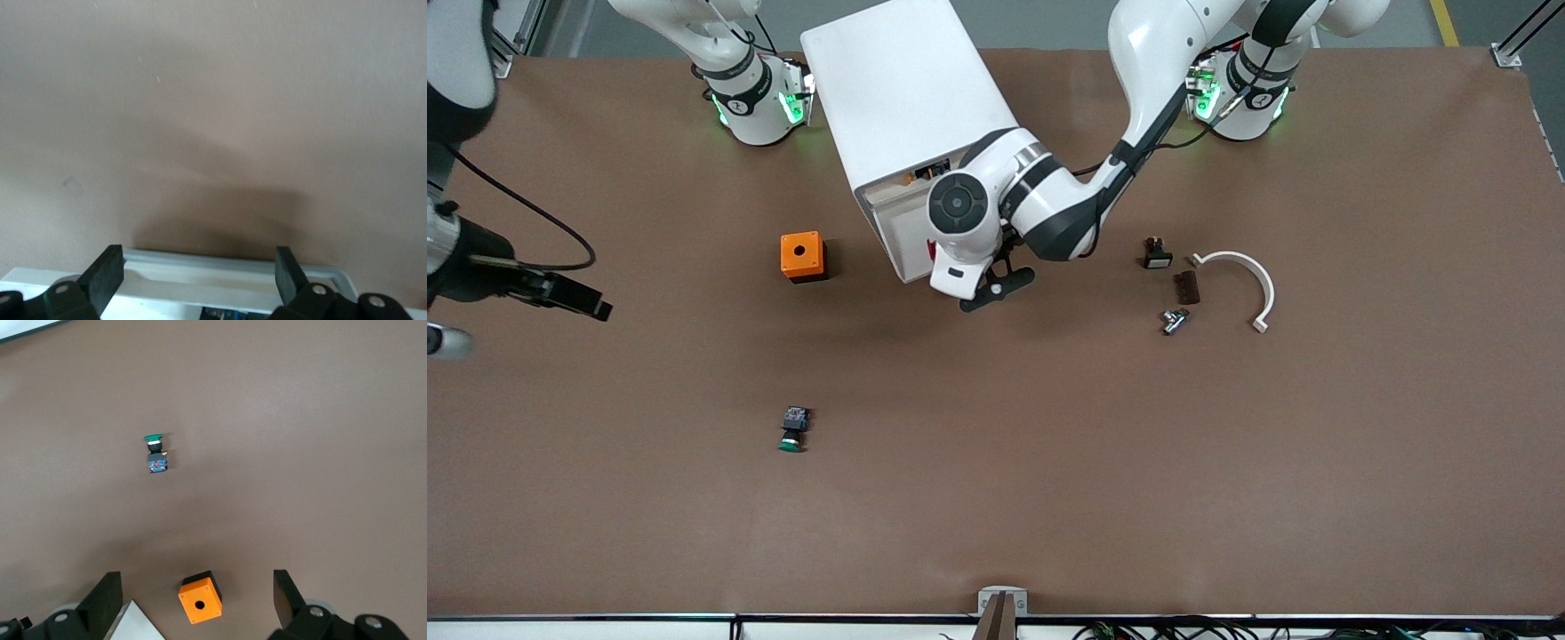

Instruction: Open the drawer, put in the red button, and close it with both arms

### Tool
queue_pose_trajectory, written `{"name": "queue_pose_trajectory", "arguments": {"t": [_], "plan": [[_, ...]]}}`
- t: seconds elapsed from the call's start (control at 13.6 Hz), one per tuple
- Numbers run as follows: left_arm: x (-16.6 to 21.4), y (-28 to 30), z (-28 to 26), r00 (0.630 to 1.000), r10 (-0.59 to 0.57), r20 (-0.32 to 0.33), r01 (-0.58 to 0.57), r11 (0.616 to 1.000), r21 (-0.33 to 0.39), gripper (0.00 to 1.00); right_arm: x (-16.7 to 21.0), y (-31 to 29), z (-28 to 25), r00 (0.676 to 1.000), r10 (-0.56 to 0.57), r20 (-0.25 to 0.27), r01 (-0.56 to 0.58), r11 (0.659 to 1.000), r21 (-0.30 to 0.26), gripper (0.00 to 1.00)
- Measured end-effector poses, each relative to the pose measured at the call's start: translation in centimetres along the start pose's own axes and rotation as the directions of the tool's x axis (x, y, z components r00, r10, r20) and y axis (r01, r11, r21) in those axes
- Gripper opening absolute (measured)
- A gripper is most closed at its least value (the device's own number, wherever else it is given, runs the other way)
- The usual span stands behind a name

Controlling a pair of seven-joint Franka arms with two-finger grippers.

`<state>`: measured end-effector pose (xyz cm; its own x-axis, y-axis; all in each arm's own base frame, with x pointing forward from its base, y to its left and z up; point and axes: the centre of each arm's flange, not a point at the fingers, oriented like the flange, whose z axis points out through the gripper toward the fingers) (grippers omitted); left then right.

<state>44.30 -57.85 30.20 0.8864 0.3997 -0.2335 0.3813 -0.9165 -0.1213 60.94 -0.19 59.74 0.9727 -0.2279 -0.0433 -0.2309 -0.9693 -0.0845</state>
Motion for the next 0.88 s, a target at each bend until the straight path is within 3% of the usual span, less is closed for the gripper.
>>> {"name": "queue_pose_trajectory", "arguments": {"t": [0.29,0.51,0.88], "plan": [[-4.8,1.0,0.7,0.998,-0.001,0.067,0.002,1.000,-0.001,1.00,-2.7,1.2,-1.6,0.996,-0.066,-0.058,0.066,0.998,-0.011,1.00],[-7.6,1.3,1.4,0.995,-0.004,0.098,0.003,1.000,0.011,1.00,-3.9,1.3,-1.9,0.994,-0.080,-0.074,0.079,0.997,-0.024,1.00],[-7.5,1.2,1.3,0.991,-0.056,0.123,0.055,0.998,0.012,1.00,-3.9,2.3,-2.1,0.993,-0.077,-0.091,0.073,0.996,-0.042,1.00]]}}
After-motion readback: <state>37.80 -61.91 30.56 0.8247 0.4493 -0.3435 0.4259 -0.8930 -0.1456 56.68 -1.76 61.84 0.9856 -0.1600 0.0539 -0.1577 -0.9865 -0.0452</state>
